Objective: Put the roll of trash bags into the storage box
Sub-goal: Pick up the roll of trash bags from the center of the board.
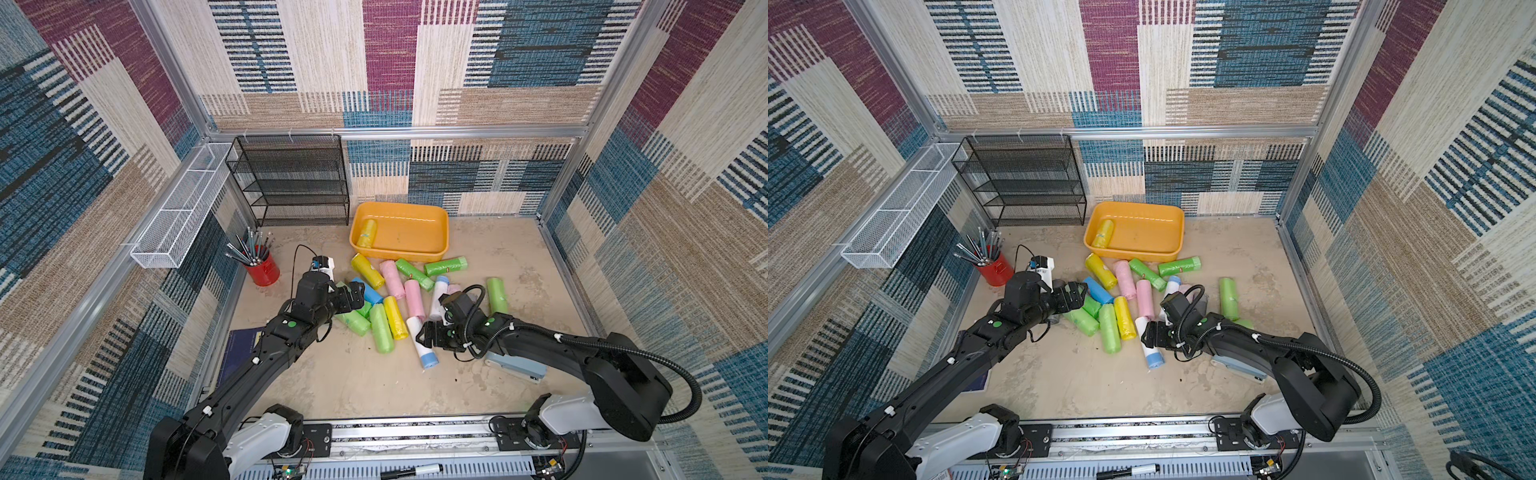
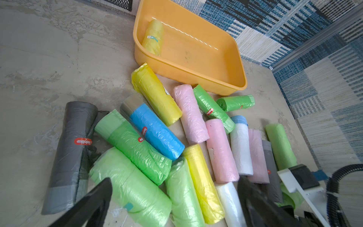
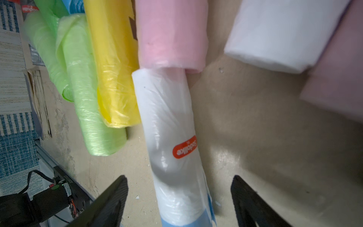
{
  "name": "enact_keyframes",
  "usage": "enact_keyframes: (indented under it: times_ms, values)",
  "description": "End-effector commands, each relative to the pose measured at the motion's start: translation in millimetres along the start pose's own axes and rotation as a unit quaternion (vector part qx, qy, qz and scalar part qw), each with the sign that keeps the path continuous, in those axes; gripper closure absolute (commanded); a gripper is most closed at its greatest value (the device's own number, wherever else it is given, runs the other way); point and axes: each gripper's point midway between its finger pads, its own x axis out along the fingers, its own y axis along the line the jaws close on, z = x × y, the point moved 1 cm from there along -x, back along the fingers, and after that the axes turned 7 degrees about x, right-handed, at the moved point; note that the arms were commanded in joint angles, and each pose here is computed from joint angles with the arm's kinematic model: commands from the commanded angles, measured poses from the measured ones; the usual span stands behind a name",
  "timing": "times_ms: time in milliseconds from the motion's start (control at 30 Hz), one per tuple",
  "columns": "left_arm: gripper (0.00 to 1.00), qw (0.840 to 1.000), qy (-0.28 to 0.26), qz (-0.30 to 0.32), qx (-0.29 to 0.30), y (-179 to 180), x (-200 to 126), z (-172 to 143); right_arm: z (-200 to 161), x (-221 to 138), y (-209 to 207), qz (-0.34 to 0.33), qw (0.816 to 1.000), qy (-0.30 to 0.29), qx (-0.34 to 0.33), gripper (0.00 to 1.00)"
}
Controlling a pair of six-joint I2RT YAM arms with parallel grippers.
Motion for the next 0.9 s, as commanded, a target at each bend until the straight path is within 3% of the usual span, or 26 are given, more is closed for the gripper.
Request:
enact_keyframes:
  times_ms: [0,367,867]
  values:
    - [0.0,1.0,-0.005,-0.015,-0.004,-5.1,1.3,2.4,5.8,1.0,8.9,0.011,1.0,-0.013,0.0,0.17]
    - [0.01,1.0,-0.001,-0.011,-0.007,-3.3,4.3,0.5,1.4,8.9,5.1,0.006,1.0,-0.005,0.004,0.38]
    - [0.02,1.0,-0.001,-0.004,-0.01,-0.5,4.1,-0.7,-7.8,27.0,1.1,-0.003,1.0,0.019,0.001,0.47]
